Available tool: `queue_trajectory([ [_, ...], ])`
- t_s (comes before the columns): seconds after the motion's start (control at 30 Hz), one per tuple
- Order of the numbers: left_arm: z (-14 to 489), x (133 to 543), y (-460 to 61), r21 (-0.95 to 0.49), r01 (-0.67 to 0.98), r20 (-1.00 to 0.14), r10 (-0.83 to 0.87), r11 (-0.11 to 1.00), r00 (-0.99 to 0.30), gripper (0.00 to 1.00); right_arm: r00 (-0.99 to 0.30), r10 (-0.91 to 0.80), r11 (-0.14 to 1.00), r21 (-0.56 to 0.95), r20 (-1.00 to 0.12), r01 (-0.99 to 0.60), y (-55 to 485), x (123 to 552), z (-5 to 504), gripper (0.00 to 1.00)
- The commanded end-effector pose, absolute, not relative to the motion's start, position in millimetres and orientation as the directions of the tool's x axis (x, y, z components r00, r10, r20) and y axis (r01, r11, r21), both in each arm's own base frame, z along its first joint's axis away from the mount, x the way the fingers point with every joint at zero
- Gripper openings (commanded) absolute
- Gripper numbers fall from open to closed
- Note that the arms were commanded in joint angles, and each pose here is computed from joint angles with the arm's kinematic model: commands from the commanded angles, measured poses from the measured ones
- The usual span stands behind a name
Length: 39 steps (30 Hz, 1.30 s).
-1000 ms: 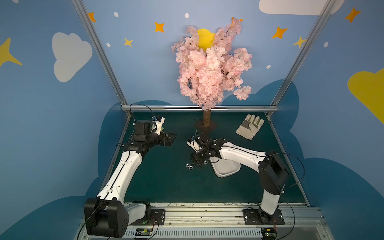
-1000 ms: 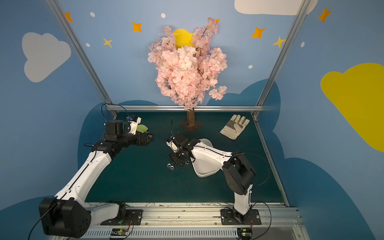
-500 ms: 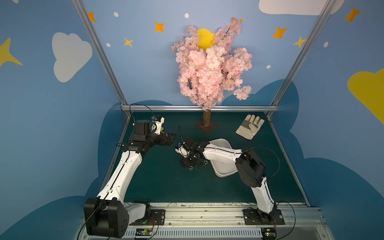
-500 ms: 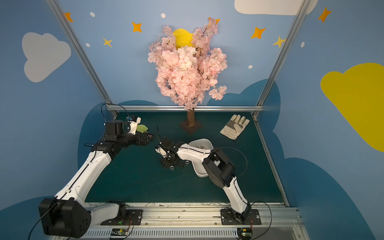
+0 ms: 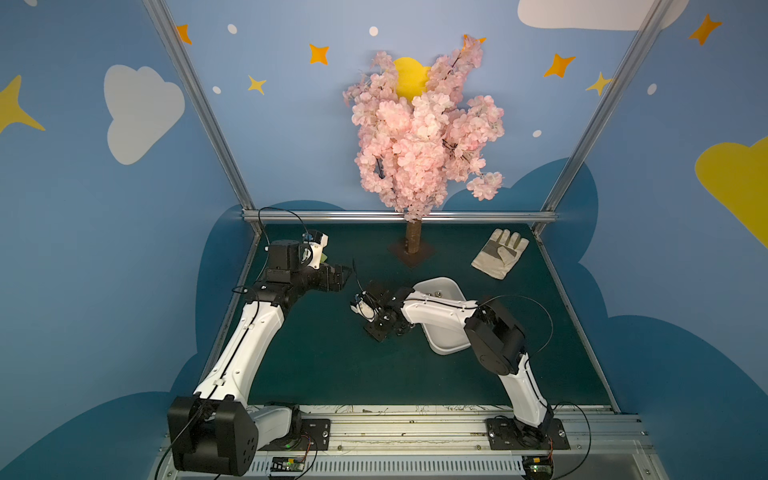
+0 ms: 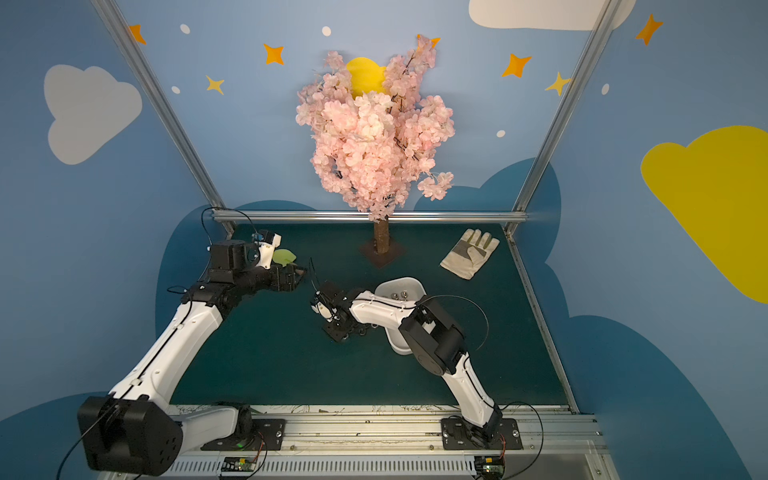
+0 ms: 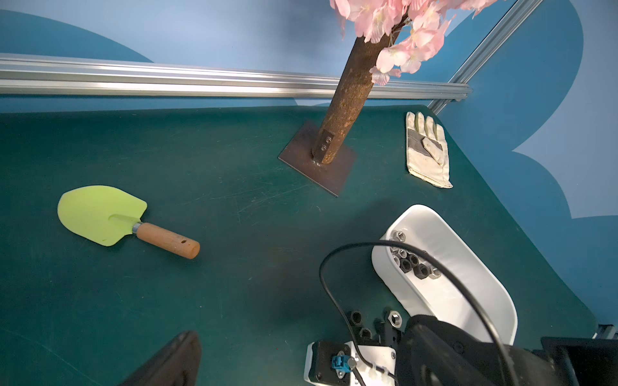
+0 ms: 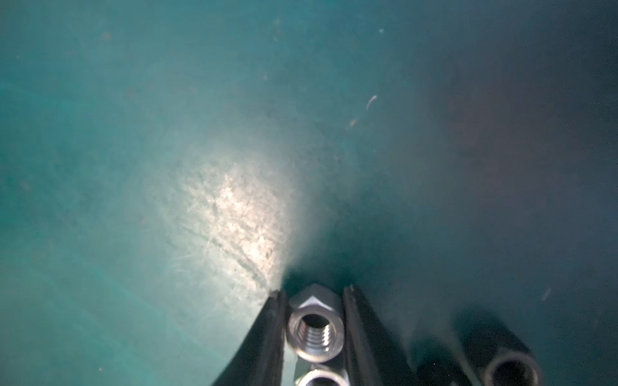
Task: Put the nuts on the desktop into the storage box
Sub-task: Pick up the nut from the center of the board, then place the nut in the storage box.
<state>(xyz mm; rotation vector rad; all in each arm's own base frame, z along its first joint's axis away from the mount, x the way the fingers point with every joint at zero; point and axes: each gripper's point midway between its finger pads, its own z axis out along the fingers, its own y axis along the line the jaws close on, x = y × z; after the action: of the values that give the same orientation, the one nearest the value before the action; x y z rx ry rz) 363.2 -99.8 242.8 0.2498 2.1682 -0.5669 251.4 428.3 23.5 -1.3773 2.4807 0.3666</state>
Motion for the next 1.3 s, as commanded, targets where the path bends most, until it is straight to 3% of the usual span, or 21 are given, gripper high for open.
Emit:
queue_trajectory([
  [0.0, 248.3, 359.2, -98.9, -0.299, 0.38, -0.801, -0.014, 0.876, -0.599, 1.0, -0.499, -0.803, 0.51, 0.06, -0.325, -0.858, 419.4, 245.1, 19.8, 0.23],
  [0.13, 247.8, 359.0, -98.8, -0.3, 0.379, -0.8, -0.014, 0.875, -0.599, 1.0, -0.498, -0.776, 0.525, 0.042, -0.386, -0.85, 423.2, 252.7, 41.8, 0.19],
  [0.33, 247.5, 359.5, -98.3, -0.297, 0.377, -0.801, -0.014, 0.877, -0.598, 1.0, -0.507, -0.673, 0.584, 0.034, -0.538, -0.811, 417.5, 271.6, 121.1, 0.18],
  [0.5, 248.5, 359.4, -99.9, -0.304, 0.383, -0.801, -0.016, 0.873, -0.598, 1.0, -0.568, -0.545, 0.712, 0.017, -0.616, -0.702, 363.8, 300.1, 167.3, 0.19],
  [0.87, 248.9, 359.3, -100.1, -0.305, 0.385, -0.802, -0.017, 0.871, -0.597, 1.0, -0.812, -0.405, 0.891, 0.018, -0.421, -0.454, 225.0, 321.3, 113.0, 0.19],
  [1.27, 245.9, 360.1, -99.8, -0.303, 0.381, -0.797, -0.013, 0.874, -0.604, 1.0, -0.86, -0.44, 0.885, 0.035, -0.258, -0.464, 233.4, 317.4, 62.6, 0.19],
])
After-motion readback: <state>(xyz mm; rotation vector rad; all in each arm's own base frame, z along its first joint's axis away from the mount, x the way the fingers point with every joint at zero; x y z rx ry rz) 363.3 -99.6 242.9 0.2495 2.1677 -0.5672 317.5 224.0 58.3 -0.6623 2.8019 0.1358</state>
